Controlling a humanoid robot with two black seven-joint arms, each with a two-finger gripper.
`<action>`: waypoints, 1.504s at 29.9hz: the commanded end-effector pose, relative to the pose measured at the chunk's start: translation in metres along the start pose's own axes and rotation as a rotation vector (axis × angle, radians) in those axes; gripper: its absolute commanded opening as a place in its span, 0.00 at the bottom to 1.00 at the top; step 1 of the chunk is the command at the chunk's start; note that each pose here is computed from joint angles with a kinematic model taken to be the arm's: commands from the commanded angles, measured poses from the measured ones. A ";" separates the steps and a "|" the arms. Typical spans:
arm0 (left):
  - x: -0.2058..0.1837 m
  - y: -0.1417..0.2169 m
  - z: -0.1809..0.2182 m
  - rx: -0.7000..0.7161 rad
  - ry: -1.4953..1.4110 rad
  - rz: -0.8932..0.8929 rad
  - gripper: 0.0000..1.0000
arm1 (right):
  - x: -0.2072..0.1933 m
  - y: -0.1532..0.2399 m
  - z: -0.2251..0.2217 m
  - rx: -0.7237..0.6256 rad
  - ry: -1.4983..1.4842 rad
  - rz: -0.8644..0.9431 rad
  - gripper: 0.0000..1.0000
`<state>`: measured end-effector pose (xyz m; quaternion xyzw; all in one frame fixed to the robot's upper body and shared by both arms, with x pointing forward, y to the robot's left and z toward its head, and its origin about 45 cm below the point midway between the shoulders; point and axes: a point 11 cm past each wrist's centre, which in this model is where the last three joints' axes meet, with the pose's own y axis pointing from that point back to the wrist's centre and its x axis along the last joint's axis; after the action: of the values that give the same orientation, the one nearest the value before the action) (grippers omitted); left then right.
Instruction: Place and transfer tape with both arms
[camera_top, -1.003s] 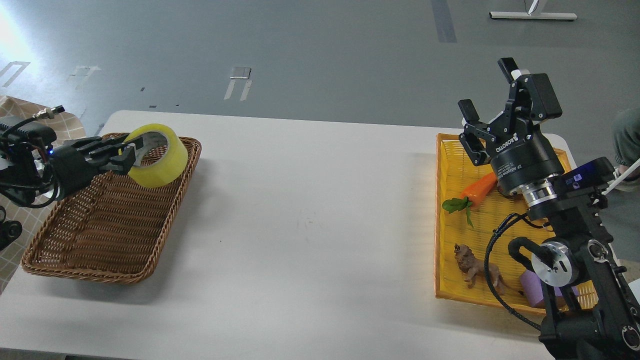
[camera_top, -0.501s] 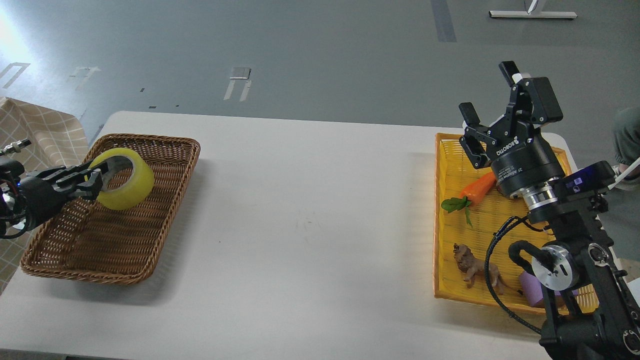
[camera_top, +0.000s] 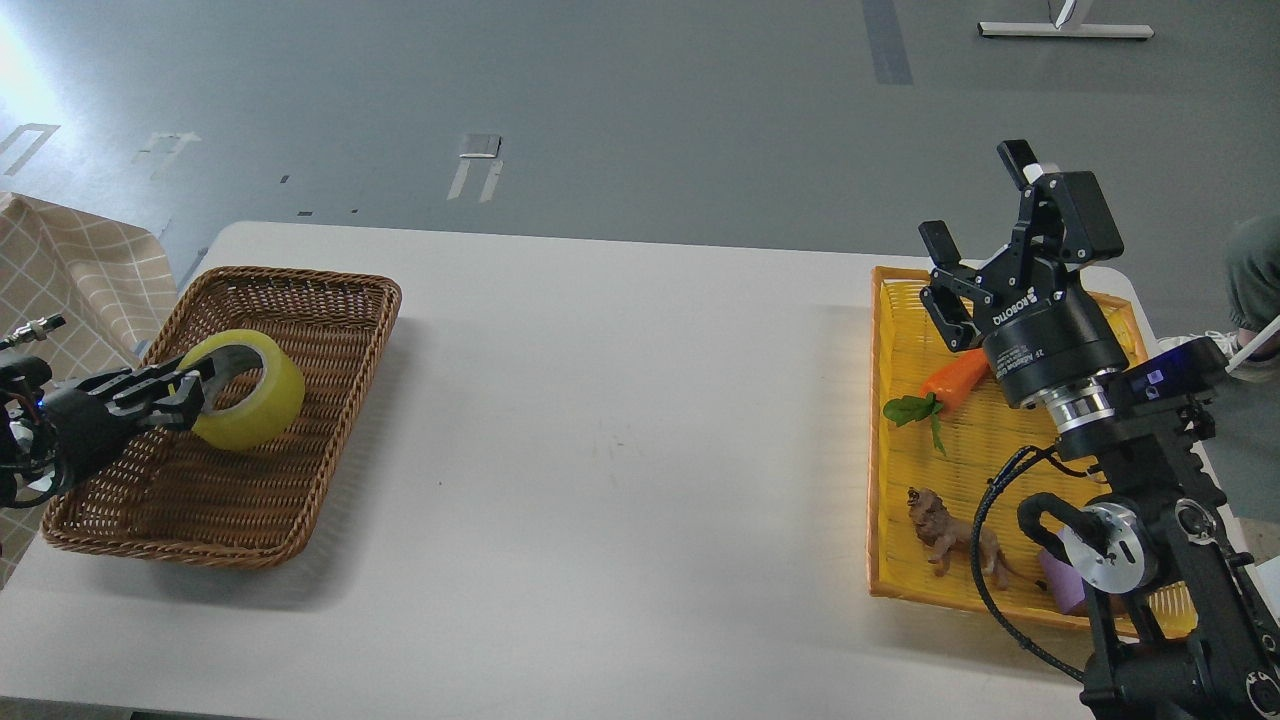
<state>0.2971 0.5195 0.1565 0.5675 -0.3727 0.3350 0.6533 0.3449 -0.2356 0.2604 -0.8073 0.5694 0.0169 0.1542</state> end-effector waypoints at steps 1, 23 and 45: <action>-0.001 -0.003 0.005 -0.020 0.007 0.009 0.42 | 0.000 0.001 0.001 -0.002 0.000 0.001 1.00; 0.063 -0.020 0.026 -0.070 0.276 0.314 0.98 | -0.006 -0.003 -0.003 0.011 -0.004 -0.051 1.00; 0.172 -0.059 0.295 -0.838 1.158 0.497 0.98 | -0.042 -0.054 -0.026 0.062 0.037 -0.187 1.00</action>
<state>0.3986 0.2522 0.2900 -0.0484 -0.2131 0.5604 0.7989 0.3716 -0.1886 0.3008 -0.8525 0.4949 -0.0253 0.1665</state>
